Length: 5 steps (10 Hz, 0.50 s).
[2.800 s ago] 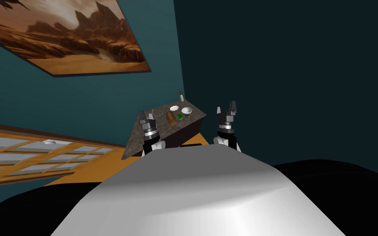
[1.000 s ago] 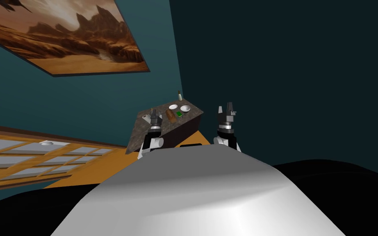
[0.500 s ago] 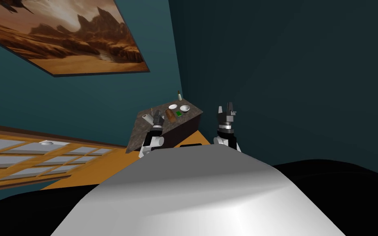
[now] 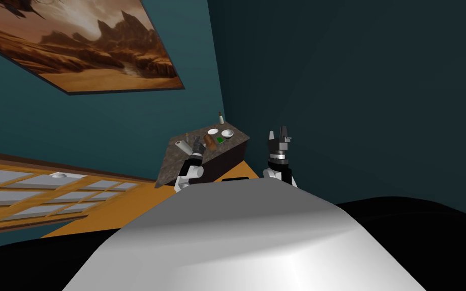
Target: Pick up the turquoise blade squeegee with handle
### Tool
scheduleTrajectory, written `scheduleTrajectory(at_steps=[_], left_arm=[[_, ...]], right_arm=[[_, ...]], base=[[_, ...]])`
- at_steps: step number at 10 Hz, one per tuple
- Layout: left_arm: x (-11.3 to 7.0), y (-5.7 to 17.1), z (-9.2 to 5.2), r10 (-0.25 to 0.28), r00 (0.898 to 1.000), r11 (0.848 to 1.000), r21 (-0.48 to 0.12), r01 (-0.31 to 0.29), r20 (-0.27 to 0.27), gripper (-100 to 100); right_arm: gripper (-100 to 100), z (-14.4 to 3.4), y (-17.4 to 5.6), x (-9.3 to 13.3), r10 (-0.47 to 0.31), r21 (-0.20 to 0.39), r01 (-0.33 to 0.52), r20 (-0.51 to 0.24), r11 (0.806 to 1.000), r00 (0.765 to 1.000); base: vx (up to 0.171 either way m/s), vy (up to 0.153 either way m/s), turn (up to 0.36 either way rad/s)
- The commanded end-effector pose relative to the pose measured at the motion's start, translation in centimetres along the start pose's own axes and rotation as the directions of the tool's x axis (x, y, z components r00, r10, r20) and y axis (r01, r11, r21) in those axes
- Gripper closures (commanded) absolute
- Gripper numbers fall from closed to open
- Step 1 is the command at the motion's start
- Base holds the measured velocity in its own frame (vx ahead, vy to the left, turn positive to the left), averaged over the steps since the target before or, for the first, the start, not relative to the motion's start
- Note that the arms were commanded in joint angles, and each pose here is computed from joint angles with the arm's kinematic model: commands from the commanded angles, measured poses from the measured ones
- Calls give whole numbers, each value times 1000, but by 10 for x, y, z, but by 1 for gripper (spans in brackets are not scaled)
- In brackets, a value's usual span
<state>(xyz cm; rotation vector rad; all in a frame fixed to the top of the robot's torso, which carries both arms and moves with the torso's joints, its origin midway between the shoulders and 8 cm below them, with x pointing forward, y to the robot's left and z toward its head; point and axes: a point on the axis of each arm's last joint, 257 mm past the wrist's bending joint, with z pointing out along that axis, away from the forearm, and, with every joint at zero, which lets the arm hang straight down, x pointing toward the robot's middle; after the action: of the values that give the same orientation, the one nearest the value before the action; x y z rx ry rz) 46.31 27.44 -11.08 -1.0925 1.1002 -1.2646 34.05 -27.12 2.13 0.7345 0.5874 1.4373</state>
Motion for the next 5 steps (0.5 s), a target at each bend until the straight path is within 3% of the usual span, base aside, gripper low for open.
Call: scheduleTrajectory(at_steps=[1,5], left_arm=[[0,10,1,-15,1000,999,-40,14,-7,-100],[11,33,9,-74,997,989,-132,70,-25,-100]], right_arm=[[0,0,0,0,0,0,0,0,1000,1000],[0,0,0,0,0,0,0,0,1000,1000]], base=[[0,-22,5],[7,-29,17]])
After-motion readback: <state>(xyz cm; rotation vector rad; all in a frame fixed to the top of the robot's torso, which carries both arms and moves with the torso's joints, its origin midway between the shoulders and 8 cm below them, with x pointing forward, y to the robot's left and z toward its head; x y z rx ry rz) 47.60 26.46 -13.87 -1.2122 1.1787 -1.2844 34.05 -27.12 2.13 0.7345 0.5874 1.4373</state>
